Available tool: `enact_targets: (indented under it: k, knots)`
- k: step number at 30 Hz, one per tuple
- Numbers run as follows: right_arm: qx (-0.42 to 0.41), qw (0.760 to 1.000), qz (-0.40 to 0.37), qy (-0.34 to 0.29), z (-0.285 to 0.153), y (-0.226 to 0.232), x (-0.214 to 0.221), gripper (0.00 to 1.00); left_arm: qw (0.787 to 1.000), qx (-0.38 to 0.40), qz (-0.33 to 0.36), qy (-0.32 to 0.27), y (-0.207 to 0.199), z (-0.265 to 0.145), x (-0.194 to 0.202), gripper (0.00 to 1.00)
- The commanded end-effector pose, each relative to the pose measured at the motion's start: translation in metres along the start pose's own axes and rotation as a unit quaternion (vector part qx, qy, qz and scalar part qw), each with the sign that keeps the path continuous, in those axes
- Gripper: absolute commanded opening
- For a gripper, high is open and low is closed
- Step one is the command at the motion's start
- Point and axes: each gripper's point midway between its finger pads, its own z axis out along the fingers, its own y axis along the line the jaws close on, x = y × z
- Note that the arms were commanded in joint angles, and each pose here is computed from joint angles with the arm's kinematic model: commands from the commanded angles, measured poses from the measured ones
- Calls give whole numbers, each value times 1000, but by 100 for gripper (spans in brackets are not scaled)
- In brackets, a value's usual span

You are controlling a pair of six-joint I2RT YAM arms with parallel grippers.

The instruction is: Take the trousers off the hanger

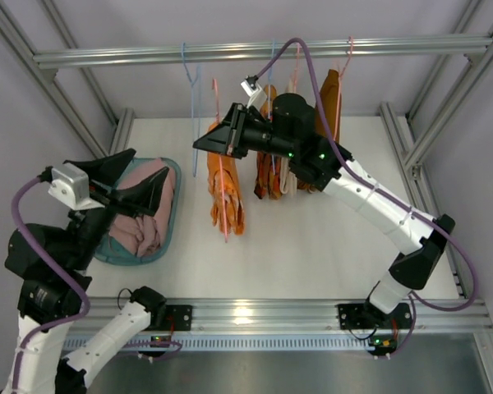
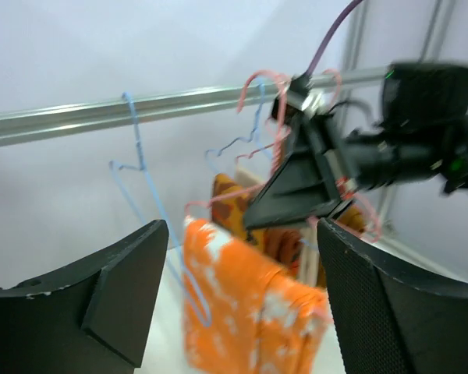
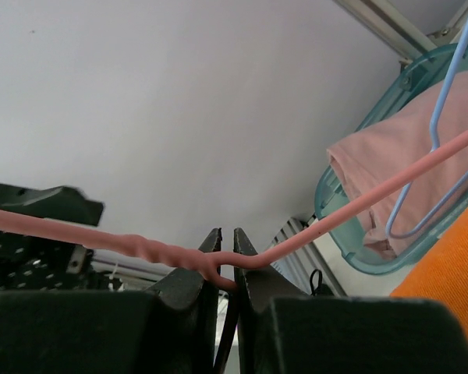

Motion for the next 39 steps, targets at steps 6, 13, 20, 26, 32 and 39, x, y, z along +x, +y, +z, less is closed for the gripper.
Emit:
enact_targets:
  k: [6,13,20,26,32,39]
  knots:
    - [-129,985,-74,-88,-58,106,-49,0,991,55,47,116,-7,-13,108,83]
    - [-115,986,-61,-99,-54,105,-57,0,989,88,41,114,-16,0,115,85]
    - [-106,988,-36,-106,-47,105,-66,0,988,83,-1,127,-18,10,133,87]
    - [-119,986,-37,-110,-48,114,-71,0,990,63,-16,124,-11,19,145,87]
    - [-124,985,-37,-111,-46,116,-72,0,990,83,-11,116,-16,30,147,86]
    - [-125,985,-39,-115,-43,117,-74,0,986,96,2,135,-28,40,158,85]
